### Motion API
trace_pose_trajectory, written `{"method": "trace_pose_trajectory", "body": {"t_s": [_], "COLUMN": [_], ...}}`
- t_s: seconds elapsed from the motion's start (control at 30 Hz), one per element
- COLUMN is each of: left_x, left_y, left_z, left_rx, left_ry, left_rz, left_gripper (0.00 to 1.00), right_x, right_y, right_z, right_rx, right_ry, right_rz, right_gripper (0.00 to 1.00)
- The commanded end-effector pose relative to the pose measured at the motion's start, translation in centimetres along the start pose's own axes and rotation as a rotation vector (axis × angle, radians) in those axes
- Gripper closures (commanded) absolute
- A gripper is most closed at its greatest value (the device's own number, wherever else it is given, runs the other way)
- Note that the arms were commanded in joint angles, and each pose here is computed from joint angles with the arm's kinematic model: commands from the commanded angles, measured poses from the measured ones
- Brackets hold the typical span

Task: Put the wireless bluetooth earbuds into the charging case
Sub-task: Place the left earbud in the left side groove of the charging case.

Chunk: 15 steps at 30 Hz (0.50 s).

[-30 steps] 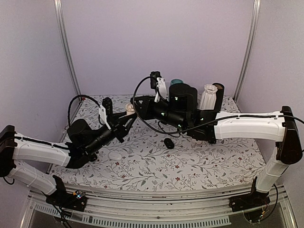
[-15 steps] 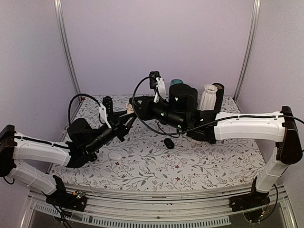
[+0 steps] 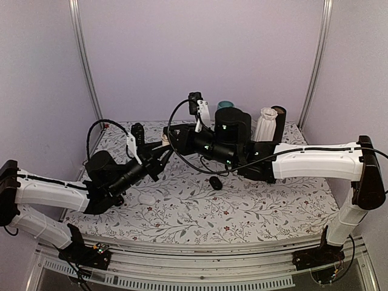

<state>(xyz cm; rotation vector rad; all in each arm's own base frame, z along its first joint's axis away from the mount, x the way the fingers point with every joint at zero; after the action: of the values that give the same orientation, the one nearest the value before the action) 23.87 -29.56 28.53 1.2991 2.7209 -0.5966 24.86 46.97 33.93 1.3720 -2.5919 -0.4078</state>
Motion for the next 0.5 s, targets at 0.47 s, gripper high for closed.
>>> {"method": "trace_pose_trajectory", "body": {"t_s": [0.47], "left_x": [0.78], "left_y": [-1.01], "left_z": [-1.90], "left_rx": [-0.082], "left_ry": [-0.036], "left_rz": [0.016], "left_gripper": [1.00], "right_x": [-0.59], "right_y": [1.67], "right_z": [1.18], "right_rx": [0.014], "right_ry": [0.027], "right_rz": [-0.090], "right_gripper": [0.86]}}
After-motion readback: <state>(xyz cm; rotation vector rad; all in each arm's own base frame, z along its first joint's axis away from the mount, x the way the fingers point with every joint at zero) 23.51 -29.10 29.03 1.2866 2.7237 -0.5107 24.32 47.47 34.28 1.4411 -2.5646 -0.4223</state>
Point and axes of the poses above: each gripper's point midway between its finger pads, its own x axis back along the fingers, its own y axis along the line the jaws close on, z = x × y, the point moved 2 cm from there along x, back along the fingers, and after that the axes turned 11 degrees about x, right-handed, at the moved point
